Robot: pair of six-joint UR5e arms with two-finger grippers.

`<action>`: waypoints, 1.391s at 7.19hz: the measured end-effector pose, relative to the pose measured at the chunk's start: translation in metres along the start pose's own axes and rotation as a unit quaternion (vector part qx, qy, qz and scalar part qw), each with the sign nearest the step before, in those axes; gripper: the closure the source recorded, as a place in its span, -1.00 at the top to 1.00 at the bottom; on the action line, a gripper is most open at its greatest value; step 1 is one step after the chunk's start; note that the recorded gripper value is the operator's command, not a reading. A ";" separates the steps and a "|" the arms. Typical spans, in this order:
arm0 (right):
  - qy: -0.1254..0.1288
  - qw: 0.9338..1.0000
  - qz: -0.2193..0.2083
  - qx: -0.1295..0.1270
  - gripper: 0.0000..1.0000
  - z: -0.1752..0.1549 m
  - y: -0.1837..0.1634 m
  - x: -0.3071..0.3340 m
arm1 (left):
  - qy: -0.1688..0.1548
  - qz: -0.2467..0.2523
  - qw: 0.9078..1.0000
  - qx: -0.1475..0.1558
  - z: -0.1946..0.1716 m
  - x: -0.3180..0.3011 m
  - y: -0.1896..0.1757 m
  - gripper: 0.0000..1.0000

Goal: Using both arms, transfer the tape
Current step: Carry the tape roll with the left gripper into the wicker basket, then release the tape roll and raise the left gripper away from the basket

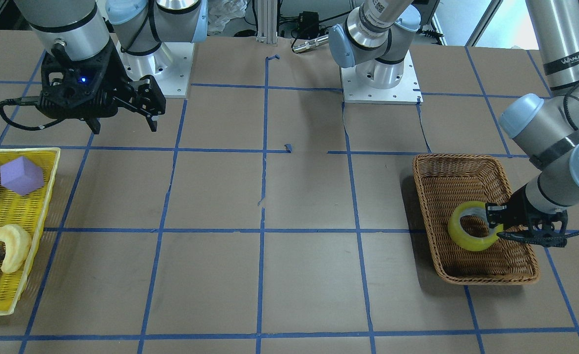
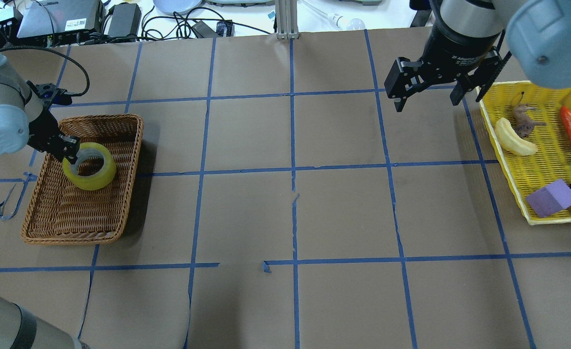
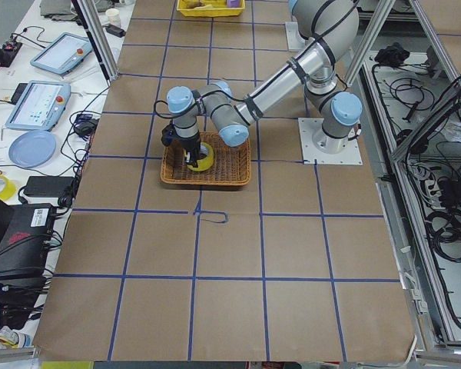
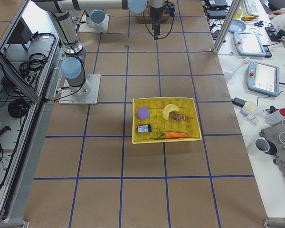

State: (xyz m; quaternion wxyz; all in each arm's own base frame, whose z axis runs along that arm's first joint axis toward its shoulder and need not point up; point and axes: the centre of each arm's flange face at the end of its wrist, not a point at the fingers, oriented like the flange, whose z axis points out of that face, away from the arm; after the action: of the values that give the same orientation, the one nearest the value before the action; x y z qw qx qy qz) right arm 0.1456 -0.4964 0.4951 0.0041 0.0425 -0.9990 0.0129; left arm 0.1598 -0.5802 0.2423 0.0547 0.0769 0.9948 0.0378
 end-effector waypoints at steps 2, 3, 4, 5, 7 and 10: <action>0.001 1.000 -0.002 -0.002 1.00 0.000 0.001 0.001 | 0.002 0.006 1.000 0.012 -0.016 0.010 0.000 1.00; 0.001 1.000 -0.002 -0.005 1.00 0.003 0.002 0.001 | 0.011 0.015 1.000 0.017 -0.044 0.022 -0.004 1.00; 0.001 1.000 -0.002 -0.007 1.00 0.005 0.002 0.001 | 0.019 0.026 0.999 0.018 -0.089 0.042 -0.014 1.00; 0.001 1.000 -0.003 -0.010 1.00 0.007 0.002 0.001 | 0.022 0.027 0.999 0.017 -0.149 0.073 -0.025 1.00; 0.003 1.000 -0.002 -0.009 1.00 0.006 0.002 0.002 | 0.032 -0.026 0.999 0.027 -0.256 0.154 -0.026 1.00; 0.003 1.000 -0.002 -0.011 1.00 0.007 0.002 0.002 | 0.041 -0.065 0.996 0.048 -0.309 0.256 -0.002 1.00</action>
State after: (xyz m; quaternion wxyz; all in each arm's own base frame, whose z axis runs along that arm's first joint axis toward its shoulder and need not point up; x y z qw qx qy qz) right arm 0.1434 -0.4945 0.4877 0.0078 0.0442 -0.9990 0.0022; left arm -0.1279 -0.5623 0.5225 0.0129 0.0126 0.9998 -0.0101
